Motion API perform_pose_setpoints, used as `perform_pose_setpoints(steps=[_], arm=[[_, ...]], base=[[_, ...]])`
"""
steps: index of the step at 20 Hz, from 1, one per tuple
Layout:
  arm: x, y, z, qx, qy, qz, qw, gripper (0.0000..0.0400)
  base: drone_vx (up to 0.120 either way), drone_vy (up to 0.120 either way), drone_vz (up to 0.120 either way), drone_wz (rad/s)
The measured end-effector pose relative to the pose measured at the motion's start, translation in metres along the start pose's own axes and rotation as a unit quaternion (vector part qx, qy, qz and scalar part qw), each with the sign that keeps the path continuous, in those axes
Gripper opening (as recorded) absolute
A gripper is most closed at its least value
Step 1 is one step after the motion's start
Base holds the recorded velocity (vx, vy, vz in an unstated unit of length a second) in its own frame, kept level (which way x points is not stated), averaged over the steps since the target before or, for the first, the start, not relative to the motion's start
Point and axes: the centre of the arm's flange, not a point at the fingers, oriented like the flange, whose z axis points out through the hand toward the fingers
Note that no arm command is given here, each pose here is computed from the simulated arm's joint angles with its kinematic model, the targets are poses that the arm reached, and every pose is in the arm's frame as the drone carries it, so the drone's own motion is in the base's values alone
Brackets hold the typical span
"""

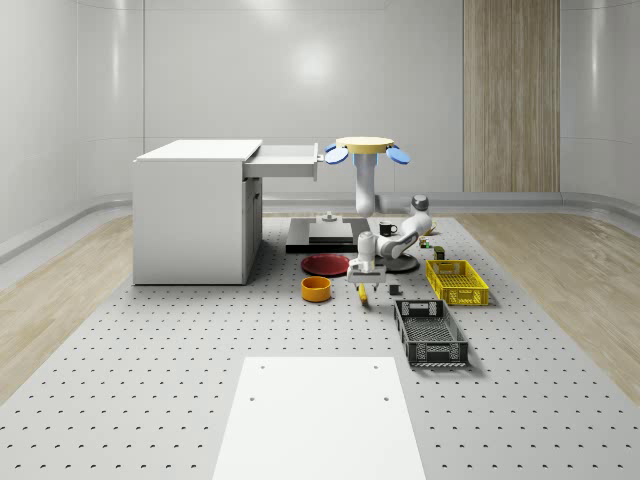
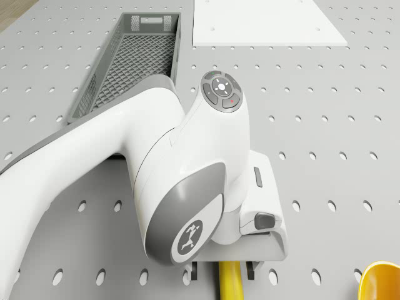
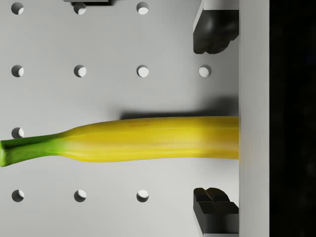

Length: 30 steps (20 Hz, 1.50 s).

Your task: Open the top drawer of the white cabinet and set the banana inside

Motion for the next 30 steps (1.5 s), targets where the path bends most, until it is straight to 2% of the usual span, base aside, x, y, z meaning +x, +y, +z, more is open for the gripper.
perform_pose_setpoints(steps=[11,26,27,28,30], arm=[[0.010,0.009,0.018,0.000,0.000,0.000,1.000,0.0400],[0.009,0.008,0.038,0.000,0.000,0.000,1.000,0.0400],[0.009,0.008,0.038,0.000,0.000,0.000,1.000,0.0380],[0.009,0.008,0.039,0.000,0.000,0.000,1.000,0.0329],[0.008,0.008,0.039,0.000,0.000,0.000,1.000,0.0259]], base=[[0.000,0.000,0.000,0.000],[0.000,0.000,0.000,0.000],[0.000,0.000,0.000,0.000],[0.000,0.000,0.000,0.000],[0.000,0.000,0.000,0.000]])
